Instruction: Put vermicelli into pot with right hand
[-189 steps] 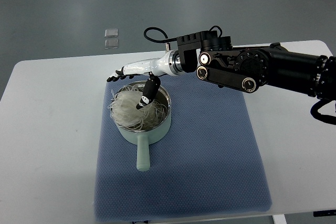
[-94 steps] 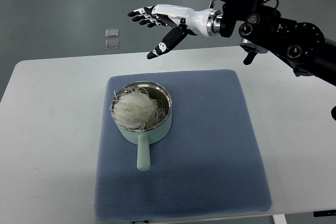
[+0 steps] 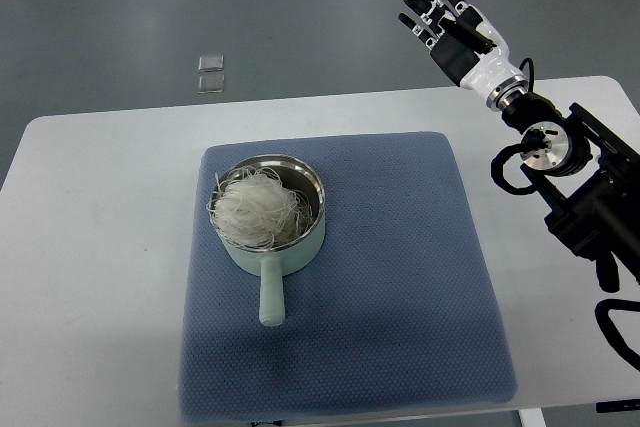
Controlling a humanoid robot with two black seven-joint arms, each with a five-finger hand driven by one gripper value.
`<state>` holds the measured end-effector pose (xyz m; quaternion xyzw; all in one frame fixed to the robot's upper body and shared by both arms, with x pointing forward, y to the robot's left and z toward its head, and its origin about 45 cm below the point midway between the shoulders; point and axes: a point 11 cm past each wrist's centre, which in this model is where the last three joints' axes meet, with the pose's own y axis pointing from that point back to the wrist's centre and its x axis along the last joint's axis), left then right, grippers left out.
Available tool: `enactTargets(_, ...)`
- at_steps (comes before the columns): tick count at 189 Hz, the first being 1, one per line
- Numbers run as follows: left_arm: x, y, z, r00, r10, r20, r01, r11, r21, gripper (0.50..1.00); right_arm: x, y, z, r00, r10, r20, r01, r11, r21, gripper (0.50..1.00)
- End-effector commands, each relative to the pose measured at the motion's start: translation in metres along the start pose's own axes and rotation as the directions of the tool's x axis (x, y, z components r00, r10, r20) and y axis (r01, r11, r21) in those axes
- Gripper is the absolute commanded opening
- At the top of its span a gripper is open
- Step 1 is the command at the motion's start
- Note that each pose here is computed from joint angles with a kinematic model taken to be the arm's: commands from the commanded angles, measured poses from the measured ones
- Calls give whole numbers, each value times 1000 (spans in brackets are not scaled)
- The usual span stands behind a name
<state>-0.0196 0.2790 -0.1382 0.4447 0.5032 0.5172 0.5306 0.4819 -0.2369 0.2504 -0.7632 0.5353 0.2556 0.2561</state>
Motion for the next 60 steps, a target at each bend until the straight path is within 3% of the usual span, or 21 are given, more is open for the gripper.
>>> enactTargets(1, 0, 0, -1, 1000, -3, -2, 3, 1000, 11, 1000, 14, 5, 2, 994, 51, 95, -55, 998, 33, 934)
enactTargets(60, 0, 0, -1, 1000, -3, -1, 3, 1000, 10, 1000, 43, 17, 0, 979, 139, 150, -157, 981, 116, 934)
